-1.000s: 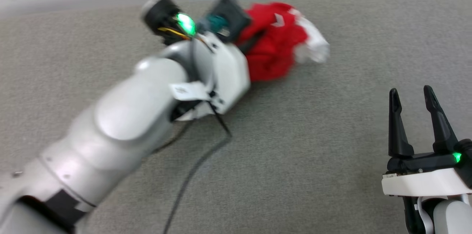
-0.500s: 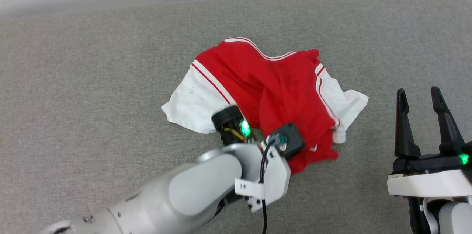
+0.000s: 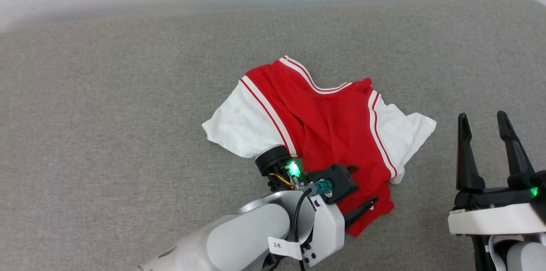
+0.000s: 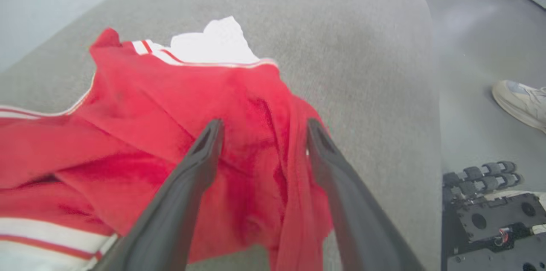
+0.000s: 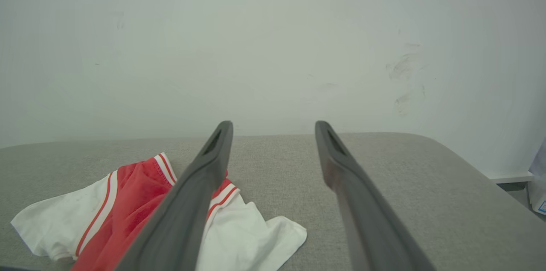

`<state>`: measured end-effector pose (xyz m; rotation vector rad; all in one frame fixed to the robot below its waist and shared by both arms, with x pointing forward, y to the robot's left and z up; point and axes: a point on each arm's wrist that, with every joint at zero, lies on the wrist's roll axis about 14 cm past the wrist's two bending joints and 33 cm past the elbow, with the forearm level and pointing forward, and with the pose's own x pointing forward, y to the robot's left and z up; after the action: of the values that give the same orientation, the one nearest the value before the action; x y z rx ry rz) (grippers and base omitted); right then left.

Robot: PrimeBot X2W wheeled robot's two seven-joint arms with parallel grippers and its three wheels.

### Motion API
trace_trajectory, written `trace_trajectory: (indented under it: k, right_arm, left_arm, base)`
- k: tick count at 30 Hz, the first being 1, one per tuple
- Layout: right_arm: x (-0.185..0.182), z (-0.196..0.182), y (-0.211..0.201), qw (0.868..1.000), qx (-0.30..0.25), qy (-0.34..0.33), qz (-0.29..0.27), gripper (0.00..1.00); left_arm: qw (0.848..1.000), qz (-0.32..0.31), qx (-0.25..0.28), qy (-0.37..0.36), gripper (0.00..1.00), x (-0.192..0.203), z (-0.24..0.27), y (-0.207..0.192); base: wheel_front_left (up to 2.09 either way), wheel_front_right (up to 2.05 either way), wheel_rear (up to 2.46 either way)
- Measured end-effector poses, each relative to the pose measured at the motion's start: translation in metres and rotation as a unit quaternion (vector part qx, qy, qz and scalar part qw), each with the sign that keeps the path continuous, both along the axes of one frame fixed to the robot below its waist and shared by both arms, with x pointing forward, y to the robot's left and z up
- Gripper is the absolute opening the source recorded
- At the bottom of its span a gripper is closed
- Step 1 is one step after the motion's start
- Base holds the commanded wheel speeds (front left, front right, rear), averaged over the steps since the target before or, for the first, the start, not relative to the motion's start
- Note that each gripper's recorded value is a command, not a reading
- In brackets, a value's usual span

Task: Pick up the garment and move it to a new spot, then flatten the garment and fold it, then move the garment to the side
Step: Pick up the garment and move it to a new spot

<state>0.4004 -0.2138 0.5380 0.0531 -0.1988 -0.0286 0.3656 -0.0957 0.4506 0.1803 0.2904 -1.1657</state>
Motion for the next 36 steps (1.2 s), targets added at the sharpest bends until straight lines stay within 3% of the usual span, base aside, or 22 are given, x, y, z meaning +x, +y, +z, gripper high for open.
trace_trajectory:
  k: [6, 10, 20, 26, 27, 28, 29, 36]
  right_arm:
    - [-0.008, 0.005, 0.005, 1.000, 0.000, -0.006, 0.007, 1.00]
    - [-0.013, 0.008, 0.009, 1.000, 0.001, -0.009, 0.013, 1.00]
    - [-0.024, 0.012, 0.023, 0.999, 0.004, -0.013, 0.033, 1.00]
    - [-0.027, 0.009, 0.030, 0.999, 0.009, -0.010, 0.045, 1.00]
    - [-0.027, 0.009, 0.030, 0.999, 0.009, -0.010, 0.045, 1.00]
    - [-0.029, 0.006, 0.031, 0.999, 0.013, -0.004, 0.046, 1.00]
    - [-0.031, 0.004, 0.031, 0.999, 0.015, -0.002, 0.047, 1.00]
    - [-0.036, -0.004, 0.035, 0.998, 0.025, 0.010, 0.053, 1.00]
  left_arm:
    - [0.993, 0.057, -0.079, -0.067, 1.00, 0.014, 0.054, 0.010]
    - [0.976, 0.132, -0.124, -0.117, 1.00, 0.032, 0.088, 0.042]
    - [0.913, 0.322, -0.150, -0.200, 1.00, 0.049, 0.126, 0.145]
    - [0.858, 0.433, -0.150, -0.234, 1.00, 0.043, 0.137, 0.211]
    - [0.858, 0.433, -0.150, -0.234, 1.00, 0.043, 0.137, 0.211]
    - [0.841, 0.462, -0.151, -0.237, 1.00, 0.038, 0.137, 0.230]
    - [0.834, 0.474, -0.151, -0.238, 1.00, 0.034, 0.137, 0.237]
    - [0.807, 0.526, -0.133, -0.234, 1.00, 0.013, 0.119, 0.274]
  base:
    - [0.00, 0.00, 0.00]
    - [0.00, 0.00, 0.00]
    - [0.00, 0.00, 0.00]
    - [0.00, 0.00, 0.00]
    - [0.00, 0.00, 0.00]
    - [0.00, 0.00, 0.00]
    - [0.00, 0.00, 0.00]
    - [0.00, 0.00, 0.00]
